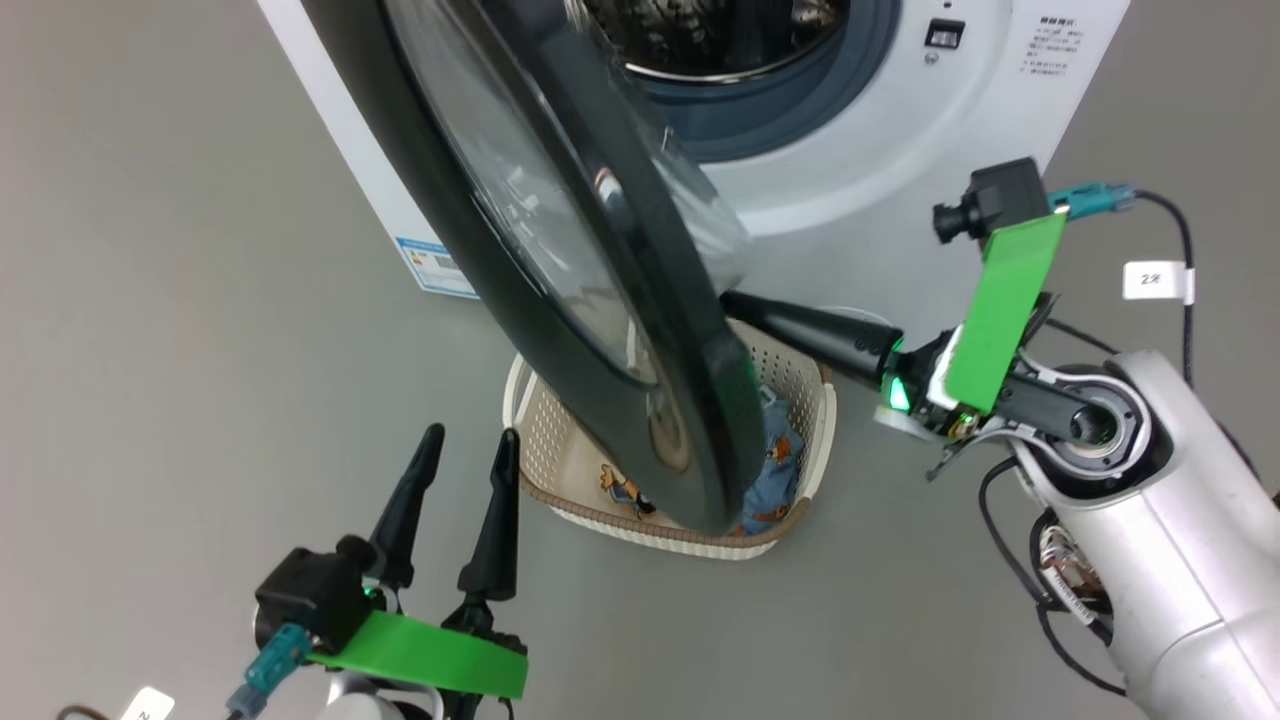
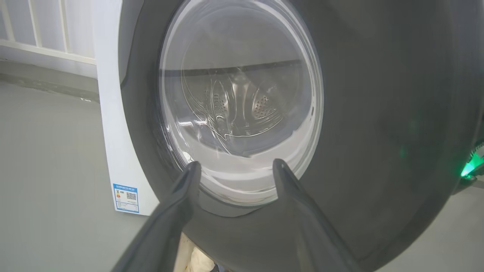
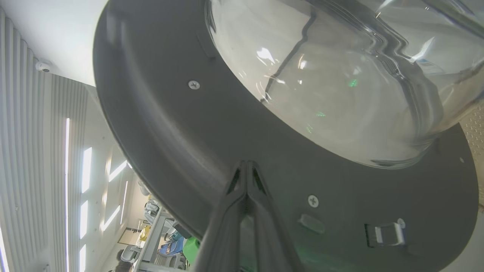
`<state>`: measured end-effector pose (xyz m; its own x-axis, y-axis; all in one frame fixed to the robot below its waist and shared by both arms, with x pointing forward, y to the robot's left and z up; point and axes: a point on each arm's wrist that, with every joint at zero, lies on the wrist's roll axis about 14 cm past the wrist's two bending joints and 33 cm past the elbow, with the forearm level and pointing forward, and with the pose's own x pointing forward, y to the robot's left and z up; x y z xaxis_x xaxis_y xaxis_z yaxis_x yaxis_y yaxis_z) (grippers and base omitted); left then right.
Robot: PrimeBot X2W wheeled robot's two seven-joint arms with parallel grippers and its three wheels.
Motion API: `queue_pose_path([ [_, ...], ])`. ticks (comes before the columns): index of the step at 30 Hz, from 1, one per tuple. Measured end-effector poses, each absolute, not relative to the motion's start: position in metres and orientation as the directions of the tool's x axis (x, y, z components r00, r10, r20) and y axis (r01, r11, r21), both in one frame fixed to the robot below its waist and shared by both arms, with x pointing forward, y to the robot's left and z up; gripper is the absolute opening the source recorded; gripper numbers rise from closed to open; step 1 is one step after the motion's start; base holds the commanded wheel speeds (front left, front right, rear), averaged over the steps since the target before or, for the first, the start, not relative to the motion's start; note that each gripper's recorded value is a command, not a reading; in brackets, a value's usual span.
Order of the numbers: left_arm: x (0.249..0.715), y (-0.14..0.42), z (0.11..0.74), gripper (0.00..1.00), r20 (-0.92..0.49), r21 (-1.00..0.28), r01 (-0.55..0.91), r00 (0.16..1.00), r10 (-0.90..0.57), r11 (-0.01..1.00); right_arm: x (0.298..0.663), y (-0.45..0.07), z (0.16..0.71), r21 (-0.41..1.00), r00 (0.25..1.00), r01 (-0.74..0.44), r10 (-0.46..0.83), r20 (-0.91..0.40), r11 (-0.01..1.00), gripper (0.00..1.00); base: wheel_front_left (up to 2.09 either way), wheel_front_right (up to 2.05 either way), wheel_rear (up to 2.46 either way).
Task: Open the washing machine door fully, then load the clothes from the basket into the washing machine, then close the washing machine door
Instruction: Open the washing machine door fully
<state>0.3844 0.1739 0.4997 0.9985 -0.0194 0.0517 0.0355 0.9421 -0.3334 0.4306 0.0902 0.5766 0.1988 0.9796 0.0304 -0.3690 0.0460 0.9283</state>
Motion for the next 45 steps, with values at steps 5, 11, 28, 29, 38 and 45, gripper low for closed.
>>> queue_pose_path([
  [5, 0.377, 0.178, 0.501, 1.0, 0.054, -0.331, 0.023, 0.999, -0.005, 0.943, 0.418, 0.099, 0.58, 0.928, 0.165, -0.372, 0.986, 0.037, 0.028, 0.0, 0.0, 0.0, 0.0],
  [11, 0.374, 0.181, 0.504, 1.0, 0.064, -0.327, 0.021, 0.998, 0.0, 0.945, 0.409, 0.107, 0.583, 0.928, 0.134, -0.372, 0.99, 0.046, 0.007, 0.0, 0.0, 0.0, 0.0],
  [28, 0.373, 0.182, 0.502, 1.0, 0.06, -0.325, 0.016, 0.998, 0.004, 0.946, 0.414, 0.092, 0.576, 0.924, 0.236, -0.377, 0.971, 0.027, 0.066, 0.49, 0.0, 0.0, 0.0],
  [29, 0.374, 0.182, 0.503, 1.0, 0.062, -0.323, 0.017, 0.998, 0.003, 0.946, 0.415, 0.089, 0.575, 0.923, 0.25, -0.376, 0.968, 0.021, 0.077, 0.49, 0.0, 0.0, 0.0],
  [38, 0.38, 0.177, 0.508, 1.0, 0.084, -0.306, 0.048, 0.996, -0.024, 0.951, 0.431, 0.038, 0.561, 0.915, 0.461, -0.353, 0.887, -0.012, 0.196, 1.0, 0.0, 0.0, 0.0],
  [45, 0.382, 0.175, 0.51, 1.0, 0.091, -0.309, 0.055, 0.995, -0.028, 0.949, 0.446, -0.004, 0.558, 0.918, 0.626, -0.312, 0.78, 0.005, 0.245, 1.0, 0.0, 0.0, 0.0],
])
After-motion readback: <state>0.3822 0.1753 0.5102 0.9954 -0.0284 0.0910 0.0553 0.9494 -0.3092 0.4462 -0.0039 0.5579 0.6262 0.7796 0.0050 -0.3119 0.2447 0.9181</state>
